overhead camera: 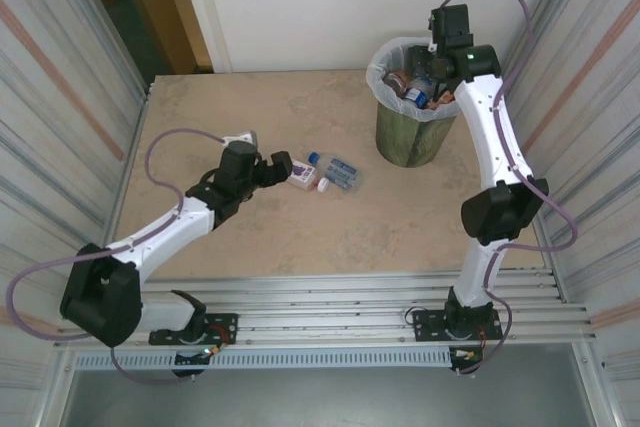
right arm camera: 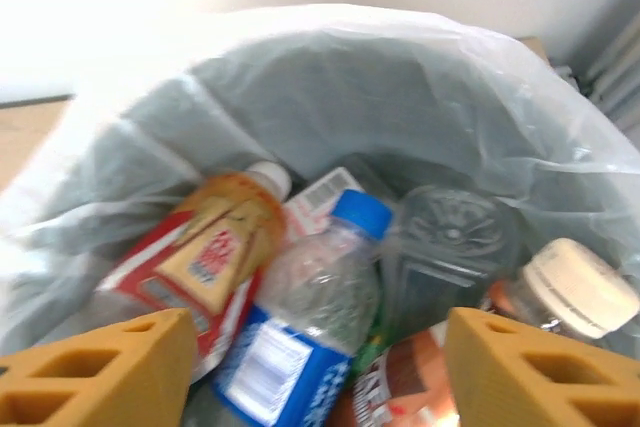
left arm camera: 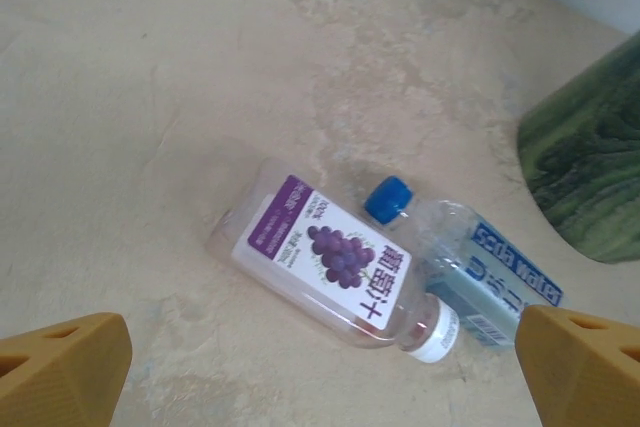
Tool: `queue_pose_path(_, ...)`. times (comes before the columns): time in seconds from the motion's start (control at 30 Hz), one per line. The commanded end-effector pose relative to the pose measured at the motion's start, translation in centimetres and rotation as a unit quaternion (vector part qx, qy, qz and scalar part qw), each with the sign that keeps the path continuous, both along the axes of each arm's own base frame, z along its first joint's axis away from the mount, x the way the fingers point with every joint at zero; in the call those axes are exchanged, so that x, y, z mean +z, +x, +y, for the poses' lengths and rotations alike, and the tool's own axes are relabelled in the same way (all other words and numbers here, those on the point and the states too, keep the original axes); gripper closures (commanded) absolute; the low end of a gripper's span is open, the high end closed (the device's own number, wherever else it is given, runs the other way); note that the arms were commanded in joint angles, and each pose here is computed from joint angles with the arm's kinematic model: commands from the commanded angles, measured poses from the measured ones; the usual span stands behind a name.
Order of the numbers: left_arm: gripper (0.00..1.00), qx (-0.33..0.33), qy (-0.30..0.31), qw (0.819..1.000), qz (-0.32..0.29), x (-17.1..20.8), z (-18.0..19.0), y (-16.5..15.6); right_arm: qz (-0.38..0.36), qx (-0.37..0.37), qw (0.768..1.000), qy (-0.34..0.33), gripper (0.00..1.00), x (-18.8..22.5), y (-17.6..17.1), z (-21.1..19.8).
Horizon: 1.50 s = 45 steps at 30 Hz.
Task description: Put the plastic bottles in the bin
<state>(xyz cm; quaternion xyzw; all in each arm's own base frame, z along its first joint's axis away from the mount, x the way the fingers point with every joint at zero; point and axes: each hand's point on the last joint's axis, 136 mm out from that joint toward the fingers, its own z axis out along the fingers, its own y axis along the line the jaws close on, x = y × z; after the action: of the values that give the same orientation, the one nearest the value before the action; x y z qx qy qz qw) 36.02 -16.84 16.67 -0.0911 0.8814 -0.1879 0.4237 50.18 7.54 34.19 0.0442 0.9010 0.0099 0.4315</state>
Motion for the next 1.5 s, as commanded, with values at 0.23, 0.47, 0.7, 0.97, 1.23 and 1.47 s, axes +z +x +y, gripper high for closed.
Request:
queue_pose_path(0.23, 0.01, 0.072, -0.038, 0.990, 0.115, -4.2, -0.8, 3.2, -0.024, 0.101, 0.995, -0.015, 0.02, 1.5, -6.2, 7.8)
queue_pose_path(0.47, 0.01, 0.078, -0.020, 0.984, 0.158, -6.8, -1.8, 5.1, -0.010, 0.131, 0.991, 0.015, 0.02, -1.4, -8.7, 10.9)
queue_pose_path(0.7, 0.01, 0.078, -0.024, 0.975, 0.206, -10.0, -2.8, 5.0, 0.011, 0.130, 0.991, 0.030, 0.02, -3.7, -9.8, 11.8)
queue_pose_path(0.97, 0.01, 0.053, -0.013, 0.972, 0.229, -12.0, -3.9, 5.4, 0.036, 0.129, 0.990, 0.033, 0.02, -5.4, -10.6, 11.9)
queue_pose_path(1.23, 0.01, 0.029, 0.013, 0.970, 0.241, -12.9, -4.5, 6.2, 0.053, 0.134, 0.989, 0.037, 0.02, -7.0, -10.3, 12.7)
queue_pose_path(1.47, 0.01, 0.014, 0.028, 0.971, 0.237, -12.9, -4.7, 6.8, 0.063, 0.134, 0.988, 0.039, 0.02, -8.1, -10.2, 13.0)
